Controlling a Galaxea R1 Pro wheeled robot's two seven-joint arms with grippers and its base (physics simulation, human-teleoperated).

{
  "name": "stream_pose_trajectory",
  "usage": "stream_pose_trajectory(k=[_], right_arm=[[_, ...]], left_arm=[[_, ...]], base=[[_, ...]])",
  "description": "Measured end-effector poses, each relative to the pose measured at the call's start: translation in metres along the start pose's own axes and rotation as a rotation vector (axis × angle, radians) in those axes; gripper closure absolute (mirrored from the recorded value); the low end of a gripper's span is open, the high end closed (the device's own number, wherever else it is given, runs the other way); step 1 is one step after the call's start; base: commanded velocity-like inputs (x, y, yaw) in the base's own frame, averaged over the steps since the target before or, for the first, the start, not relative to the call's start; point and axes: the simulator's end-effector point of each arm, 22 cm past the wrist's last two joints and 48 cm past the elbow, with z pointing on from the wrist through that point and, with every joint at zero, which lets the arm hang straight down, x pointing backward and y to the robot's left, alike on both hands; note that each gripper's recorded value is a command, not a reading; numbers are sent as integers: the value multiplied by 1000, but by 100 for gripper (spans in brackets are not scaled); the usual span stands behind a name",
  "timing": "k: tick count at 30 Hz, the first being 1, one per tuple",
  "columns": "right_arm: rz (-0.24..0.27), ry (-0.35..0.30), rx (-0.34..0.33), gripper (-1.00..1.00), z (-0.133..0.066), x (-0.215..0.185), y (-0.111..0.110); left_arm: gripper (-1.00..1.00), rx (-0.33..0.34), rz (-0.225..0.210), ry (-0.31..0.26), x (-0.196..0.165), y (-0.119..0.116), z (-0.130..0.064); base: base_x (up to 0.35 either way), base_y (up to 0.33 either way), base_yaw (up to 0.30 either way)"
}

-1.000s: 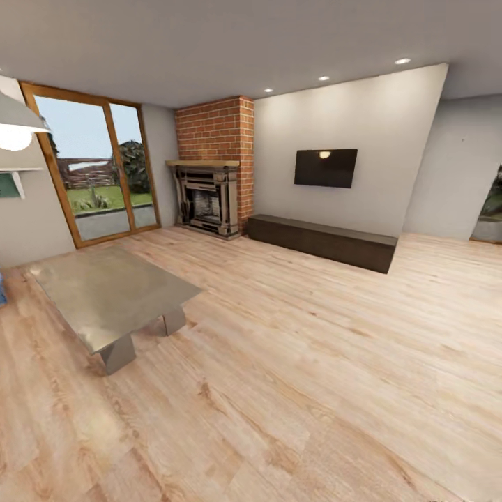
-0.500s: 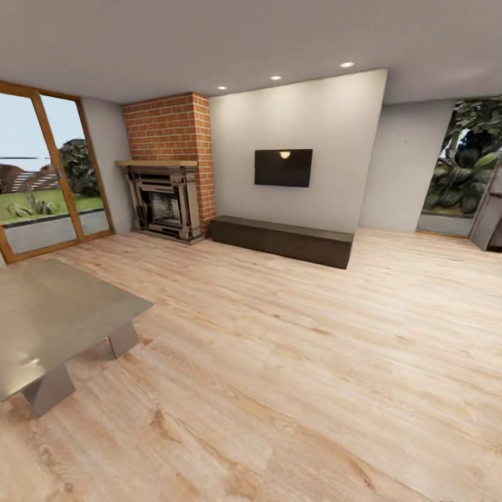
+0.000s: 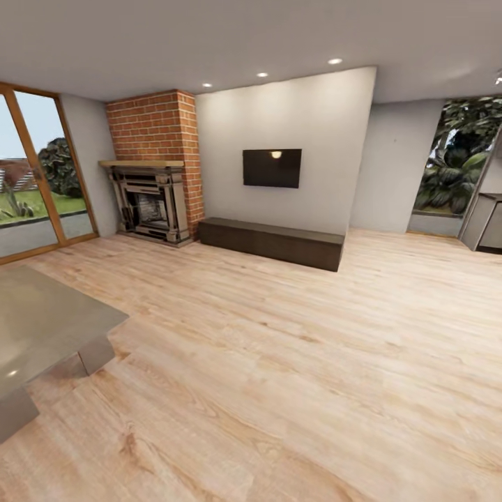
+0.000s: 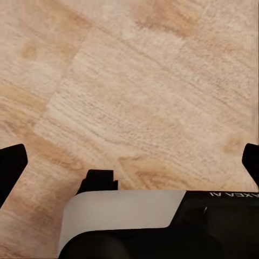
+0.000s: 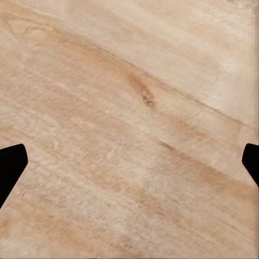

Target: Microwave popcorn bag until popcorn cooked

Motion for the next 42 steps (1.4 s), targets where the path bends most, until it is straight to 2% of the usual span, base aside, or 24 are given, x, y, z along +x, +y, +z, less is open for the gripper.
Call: stream_pose_trajectory(k=[7,19,42], right_arm=[[0,0,0,-100,0,0,0],[0,0,0,-100,0,0,0],[0,0,-2,-100,0,0,1]], left_arm=[[-100,0,0,0,0,0,0],[-100,0,-1,1,0,0,0],[-100,-1,-1,2,2,1,0]], base=[[307,-190,-49],[308,-188,-258],[330,-112,-12]])
